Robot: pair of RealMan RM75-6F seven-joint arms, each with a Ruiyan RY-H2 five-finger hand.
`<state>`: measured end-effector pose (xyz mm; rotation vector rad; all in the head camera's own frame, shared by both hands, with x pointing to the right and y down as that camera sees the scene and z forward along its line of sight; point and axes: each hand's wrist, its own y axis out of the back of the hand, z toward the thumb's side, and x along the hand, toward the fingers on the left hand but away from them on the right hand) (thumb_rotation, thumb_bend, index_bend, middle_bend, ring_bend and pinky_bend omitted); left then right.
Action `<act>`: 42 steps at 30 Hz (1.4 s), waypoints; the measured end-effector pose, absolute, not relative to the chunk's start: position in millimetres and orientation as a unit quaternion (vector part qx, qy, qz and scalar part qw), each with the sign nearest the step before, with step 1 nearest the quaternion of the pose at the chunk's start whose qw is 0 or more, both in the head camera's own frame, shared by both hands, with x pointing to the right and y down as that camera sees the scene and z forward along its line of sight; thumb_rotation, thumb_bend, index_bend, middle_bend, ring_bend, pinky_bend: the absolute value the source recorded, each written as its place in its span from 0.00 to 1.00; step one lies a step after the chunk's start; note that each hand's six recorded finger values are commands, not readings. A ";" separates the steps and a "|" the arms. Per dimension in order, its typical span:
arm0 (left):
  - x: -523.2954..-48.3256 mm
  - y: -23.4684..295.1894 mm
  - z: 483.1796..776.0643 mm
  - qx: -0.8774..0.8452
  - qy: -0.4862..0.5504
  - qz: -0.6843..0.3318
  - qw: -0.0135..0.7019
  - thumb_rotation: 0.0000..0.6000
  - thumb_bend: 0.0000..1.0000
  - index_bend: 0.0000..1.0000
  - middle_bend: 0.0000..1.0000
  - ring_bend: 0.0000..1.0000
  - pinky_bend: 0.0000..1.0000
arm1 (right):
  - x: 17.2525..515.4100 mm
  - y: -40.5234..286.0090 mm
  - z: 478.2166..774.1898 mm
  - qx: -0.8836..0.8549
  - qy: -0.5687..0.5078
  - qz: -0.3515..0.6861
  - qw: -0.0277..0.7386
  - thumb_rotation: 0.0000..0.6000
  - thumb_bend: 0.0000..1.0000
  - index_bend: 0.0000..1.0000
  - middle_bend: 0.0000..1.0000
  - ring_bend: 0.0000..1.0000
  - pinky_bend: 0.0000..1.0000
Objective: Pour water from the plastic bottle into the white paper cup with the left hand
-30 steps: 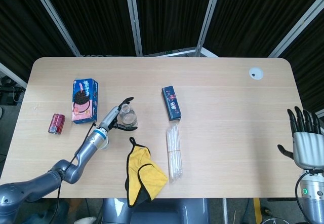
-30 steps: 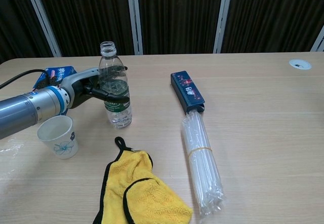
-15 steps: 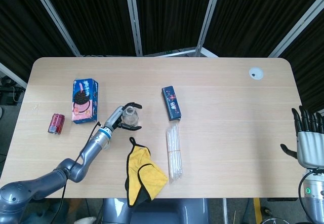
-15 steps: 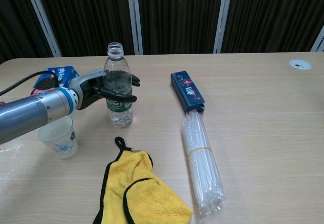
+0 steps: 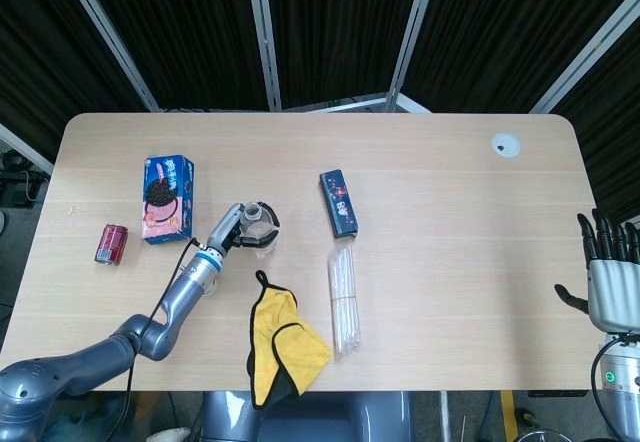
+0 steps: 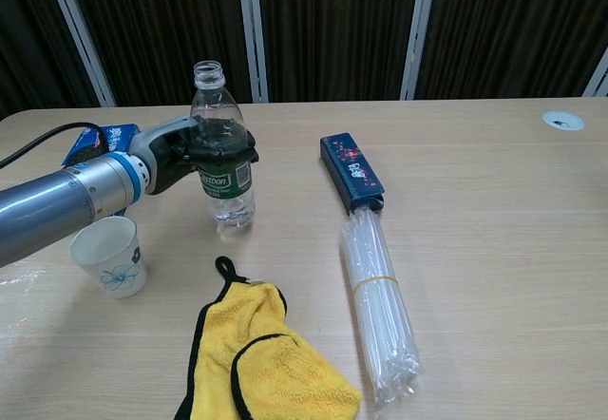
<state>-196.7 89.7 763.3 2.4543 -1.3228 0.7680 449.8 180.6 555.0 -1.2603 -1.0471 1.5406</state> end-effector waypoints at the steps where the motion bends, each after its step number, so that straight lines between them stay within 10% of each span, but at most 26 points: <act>1: -196.8 89.1 760.8 0.843 -0.454 0.260 0.124 1.00 0.50 0.65 0.53 0.30 0.31 | 449.5 180.6 554.9 -0.506 -0.420 0.618 0.431 1.00 0.00 0.00 0.00 0.00 0.00; 22: -337.0 49.0 669.7 0.826 -0.406 0.376 -0.105 1.00 0.50 0.67 0.54 0.31 0.35 | 432.2 189.6 548.3 -0.526 -0.418 0.596 0.439 1.00 0.00 0.00 0.00 0.00 0.00; 42: -410.6 93.1 695.6 0.779 -0.289 0.510 -0.225 1.00 0.52 0.67 0.53 0.31 0.35 | 421.7 195.2 547.4 -0.528 -0.409 0.592 0.451 1.00 0.00 0.00 0.00 0.00 0.00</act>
